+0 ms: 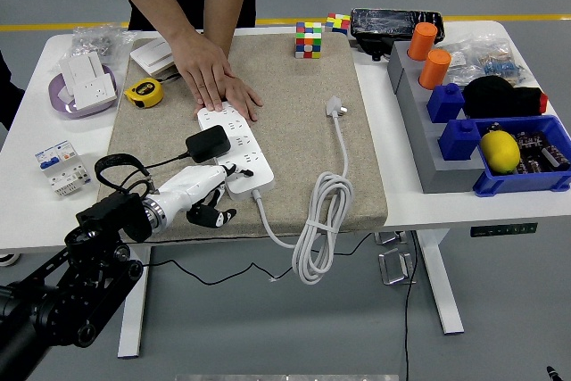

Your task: Pick up the plug,place it near the board,insert it into the board,press the button

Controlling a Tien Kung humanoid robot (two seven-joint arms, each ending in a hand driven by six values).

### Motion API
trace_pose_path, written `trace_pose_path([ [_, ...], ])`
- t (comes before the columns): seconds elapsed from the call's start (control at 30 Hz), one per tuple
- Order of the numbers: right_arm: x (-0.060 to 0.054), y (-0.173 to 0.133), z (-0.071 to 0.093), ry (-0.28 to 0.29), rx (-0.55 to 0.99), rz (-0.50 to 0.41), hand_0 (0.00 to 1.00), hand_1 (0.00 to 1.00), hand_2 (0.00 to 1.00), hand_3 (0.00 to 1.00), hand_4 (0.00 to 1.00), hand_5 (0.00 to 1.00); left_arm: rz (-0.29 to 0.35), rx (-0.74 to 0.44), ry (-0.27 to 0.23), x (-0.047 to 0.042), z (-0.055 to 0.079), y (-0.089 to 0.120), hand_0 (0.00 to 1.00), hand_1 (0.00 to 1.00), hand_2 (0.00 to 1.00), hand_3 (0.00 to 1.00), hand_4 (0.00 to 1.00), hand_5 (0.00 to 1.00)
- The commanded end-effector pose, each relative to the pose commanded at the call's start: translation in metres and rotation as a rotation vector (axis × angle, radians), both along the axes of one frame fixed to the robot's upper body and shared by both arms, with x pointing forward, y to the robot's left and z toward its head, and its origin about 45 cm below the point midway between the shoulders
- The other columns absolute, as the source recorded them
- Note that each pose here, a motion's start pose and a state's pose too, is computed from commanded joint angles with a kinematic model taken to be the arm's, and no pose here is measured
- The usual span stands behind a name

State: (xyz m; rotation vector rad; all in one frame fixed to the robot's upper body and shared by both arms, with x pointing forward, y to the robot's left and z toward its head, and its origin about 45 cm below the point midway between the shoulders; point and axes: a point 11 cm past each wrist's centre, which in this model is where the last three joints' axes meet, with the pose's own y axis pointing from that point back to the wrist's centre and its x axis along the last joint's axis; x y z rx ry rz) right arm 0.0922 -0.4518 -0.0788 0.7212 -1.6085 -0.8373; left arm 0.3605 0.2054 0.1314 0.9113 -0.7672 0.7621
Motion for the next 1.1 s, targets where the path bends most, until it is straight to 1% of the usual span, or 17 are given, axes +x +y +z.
trace_pose_path([
  [0.07,0.000,0.000,0.000,0.000,0.000,0.000,0.785,0.731,0.730,0.758,0.998,0.998,-0.004,-0.008,0.003,-0.0021,0.006,-0.004,0.112,0.024,0.136,0.791,0.665,0.002],
  [0.1,0.000,0.000,0.000,0.000,0.000,0.000,0.785,0.732,0.731,0.757,0.998,0.998,-0.006,-0.017,-0.003,-0.0028,0.010,-0.006,0.137,0.041,0.150,0.600,0.658,0.002],
  [0.2,0.000,0.000,0.000,0.001,0.001,0.001,0.785,0.732,0.731,0.757,0.998,0.998,0.005,-0.064,-0.052,-0.0033,0.028,-0.011,0.137,0.041,0.150,0.600,0.658,0.002],
  [0.3,-0.001,0.000,0.000,0.002,0.001,0.001,0.785,0.732,0.731,0.757,0.998,0.998,0.015,-0.112,-0.132,-0.0024,0.049,-0.014,0.137,0.041,0.150,0.600,0.658,0.002],
  [0.33,0.000,0.001,0.000,0.001,0.001,0.000,0.785,0.732,0.731,0.757,0.998,0.998,0.020,-0.129,-0.171,-0.0017,0.058,-0.014,0.180,0.105,0.207,0.533,0.633,0.002],
  [0.4,0.000,0.000,0.000,0.001,0.001,0.001,0.785,0.732,0.731,0.757,0.998,0.998,0.032,-0.159,-0.248,-0.0001,0.074,-0.014,0.180,0.105,0.207,0.533,0.633,0.002],
  [0.47,0.000,0.000,0.000,0.002,0.001,0.001,0.785,0.732,0.731,0.757,0.998,0.998,0.055,-0.175,-0.297,0.0023,0.084,-0.011,0.180,0.105,0.207,0.533,0.633,0.002],
  [0.5,0.000,0.000,0.000,0.001,0.001,0.002,0.785,0.732,0.731,0.757,0.998,0.998,0.074,-0.205,-0.304,0.0038,0.088,-0.009,0.180,0.105,0.207,0.533,0.633,0.002],
  [0.53,0.000,0.001,0.000,0.001,0.001,0.002,0.785,0.731,0.731,0.757,0.998,0.998,0.089,-0.248,-0.297,0.0052,0.092,-0.008,0.346,0.451,0.472,0.540,0.687,0.002],
  [0.63,0.000,0.001,0.000,0.003,0.001,0.004,0.785,0.731,0.731,0.757,0.998,0.998,0.128,-0.364,-0.256,0.0092,0.101,-0.004,0.346,0.451,0.472,0.540,0.687,0.002],
  [0.7,-0.001,0.001,0.000,0.003,0.001,0.004,0.785,0.731,0.731,0.757,0.998,0.998,0.144,-0.431,-0.207,0.0105,0.105,-0.003,0.346,0.451,0.472,0.540,0.687,0.002],
  [0.73,-0.001,0.001,0.000,0.004,0.000,0.004,0.785,0.731,0.731,0.757,0.998,0.998,0.150,-0.459,-0.187,0.0109,0.106,-0.002,0.689,0.775,0.719,0.656,0.802,0.170],
  [0.8,-0.002,0.001,-0.001,0.006,0.000,0.005,0.785,0.731,0.731,0.757,0.998,0.998,0.166,-0.527,-0.141,0.0119,0.107,-0.002,0.689,0.775,0.719,0.656,0.802,0.170],
  [0.87,-0.003,0.001,-0.001,0.009,0.000,0.004,0.785,0.731,0.731,0.757,0.998,0.998,0.193,-0.593,-0.072,0.0139,0.105,0.001,0.689,0.775,0.719,0.656,0.802,0.170],
  [0.9,-0.004,0.001,-0.001,0.010,0.001,0.004,0.785,0.731,0.731,0.757,0.998,0.998,0.202,-0.619,-0.051,0.0145,0.104,0.002,0.689,0.775,0.719,0.656,0.802,0.170],
  [0.93,-0.004,0.001,-0.001,0.010,0.001,0.005,0.785,0.732,0.731,0.757,0.998,0.998,0.210,-0.657,-0.026,0.0150,0.104,0.002,0.939,0.976,0.979,0.940,0.998,0.365],
  [1.1,-0.003,0.001,-0.001,0.010,0.000,0.006,0.785,0.732,0.731,0.757,0.998,0.998,0.268,-0.823,0.106,0.0201,0.096,0.010,0.939,0.976,0.979,0.940,0.998,0.365],
])
